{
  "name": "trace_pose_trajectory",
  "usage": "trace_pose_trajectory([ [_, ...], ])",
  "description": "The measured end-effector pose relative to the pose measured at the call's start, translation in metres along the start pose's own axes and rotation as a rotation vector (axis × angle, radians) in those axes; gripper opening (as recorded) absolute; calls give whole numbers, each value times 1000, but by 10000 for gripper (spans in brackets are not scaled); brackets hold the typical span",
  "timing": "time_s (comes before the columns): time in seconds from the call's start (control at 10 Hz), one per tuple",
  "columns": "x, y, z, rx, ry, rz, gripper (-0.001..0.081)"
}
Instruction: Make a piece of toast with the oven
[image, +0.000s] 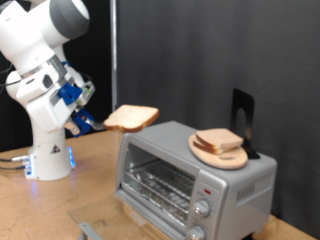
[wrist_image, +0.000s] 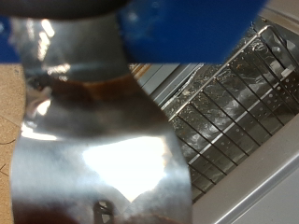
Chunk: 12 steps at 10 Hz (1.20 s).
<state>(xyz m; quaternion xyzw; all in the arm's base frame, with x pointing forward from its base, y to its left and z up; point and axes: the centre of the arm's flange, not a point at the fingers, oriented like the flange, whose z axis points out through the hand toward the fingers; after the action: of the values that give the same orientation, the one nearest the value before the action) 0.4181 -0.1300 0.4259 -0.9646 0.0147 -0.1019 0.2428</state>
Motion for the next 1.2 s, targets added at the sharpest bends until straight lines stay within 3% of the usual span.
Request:
trace_pose_trajectory([
  [0.4,-14,15,24,-69,19,-25,393],
  [0.9,-27,69,72,-191,32,-16,393],
  [1.2,-24,90,95,-210,26,2,393],
])
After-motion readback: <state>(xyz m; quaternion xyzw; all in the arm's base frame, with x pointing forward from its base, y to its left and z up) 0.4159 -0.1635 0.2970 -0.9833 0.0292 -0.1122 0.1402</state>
